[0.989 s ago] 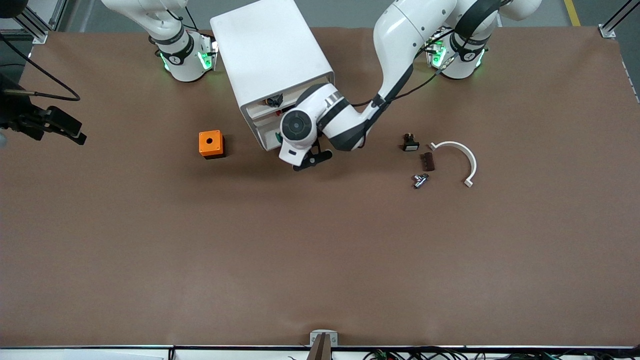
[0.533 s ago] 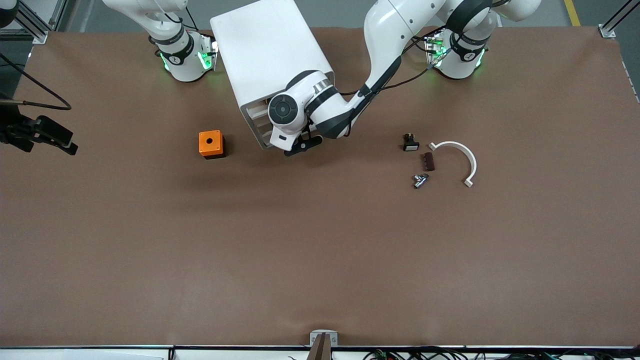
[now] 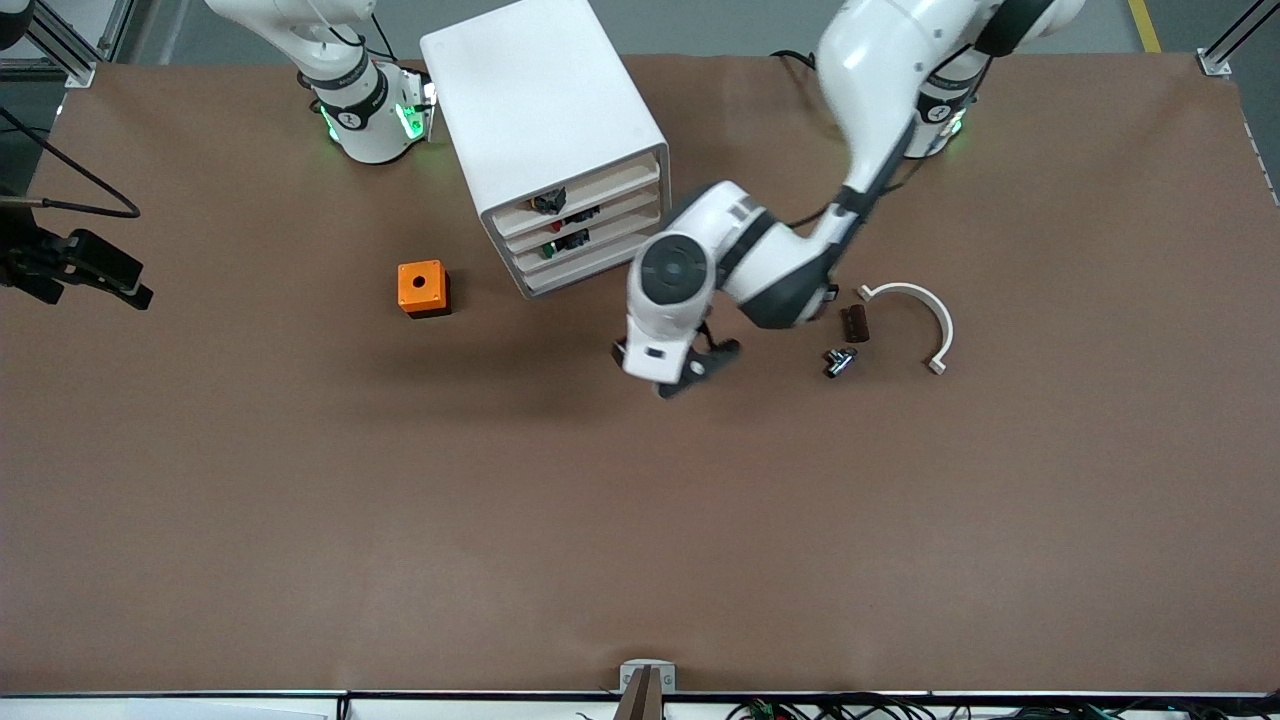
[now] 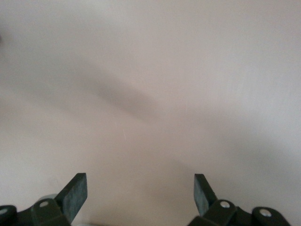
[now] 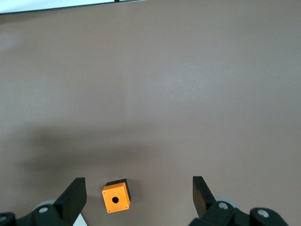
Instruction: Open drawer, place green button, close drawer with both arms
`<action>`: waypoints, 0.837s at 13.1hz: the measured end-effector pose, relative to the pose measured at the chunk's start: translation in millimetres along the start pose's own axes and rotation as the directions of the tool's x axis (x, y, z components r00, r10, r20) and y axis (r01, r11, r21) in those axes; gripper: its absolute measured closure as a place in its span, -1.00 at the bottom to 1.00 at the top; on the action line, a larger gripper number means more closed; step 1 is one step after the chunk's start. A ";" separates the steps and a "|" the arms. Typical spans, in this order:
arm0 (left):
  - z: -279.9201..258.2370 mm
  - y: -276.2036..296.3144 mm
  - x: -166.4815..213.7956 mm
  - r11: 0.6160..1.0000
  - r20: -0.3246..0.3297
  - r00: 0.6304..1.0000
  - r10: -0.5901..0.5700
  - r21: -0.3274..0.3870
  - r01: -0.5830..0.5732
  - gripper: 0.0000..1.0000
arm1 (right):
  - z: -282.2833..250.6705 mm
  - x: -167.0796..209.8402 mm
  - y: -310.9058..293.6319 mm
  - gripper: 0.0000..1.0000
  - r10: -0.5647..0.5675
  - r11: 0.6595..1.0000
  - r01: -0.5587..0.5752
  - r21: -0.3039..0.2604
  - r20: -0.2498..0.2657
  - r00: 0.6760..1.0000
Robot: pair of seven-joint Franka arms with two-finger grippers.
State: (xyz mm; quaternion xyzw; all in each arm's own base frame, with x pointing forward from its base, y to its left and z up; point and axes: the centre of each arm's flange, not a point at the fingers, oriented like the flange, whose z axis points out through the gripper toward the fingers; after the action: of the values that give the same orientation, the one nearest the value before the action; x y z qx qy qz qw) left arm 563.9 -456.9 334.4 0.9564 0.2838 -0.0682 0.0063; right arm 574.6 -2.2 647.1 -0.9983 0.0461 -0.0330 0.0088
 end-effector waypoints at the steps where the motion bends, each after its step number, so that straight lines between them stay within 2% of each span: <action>1: -22.5 -17.3 36.1 1.000 -0.011 1.000 -0.012 -0.009 0.012 -1.00 | -0.3 0.0 0.5 -1.00 0.001 1.000 -0.001 0.000 0.000 1.000; 3: -65.1 -59.0 95.9 1.000 -0.013 1.000 0.001 -0.002 -0.001 -1.00 | -0.5 -0.1 0.9 -1.00 0.001 1.000 -0.001 0.000 0.000 1.000; 6: -130.5 -129.0 157.9 0.998 -0.010 0.998 0.058 0.015 -0.058 -1.00 | -0.8 0.0 1.2 -1.00 0.002 1.000 -0.002 0.000 0.000 1.000; 9: -192.5 -207.4 203.7 0.993 -0.024 0.993 0.118 0.032 -0.117 -1.00 | -1.0 -0.1 1.0 -1.00 0.001 1.000 -0.001 0.000 0.000 1.000; 11: -223.7 -250.4 221.4 0.983 -0.048 0.983 0.177 0.054 -0.174 -1.00 | -1.4 -0.1 0.7 -1.00 0.000 1.000 0.000 0.000 -0.001 1.000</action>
State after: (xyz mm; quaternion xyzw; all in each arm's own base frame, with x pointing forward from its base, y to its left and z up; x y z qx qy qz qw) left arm 639.8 -115.5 533.0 0.9790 0.1967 -0.0491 -0.0192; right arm 574.3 -2.9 648.5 -0.9983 0.0463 -0.0334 0.0087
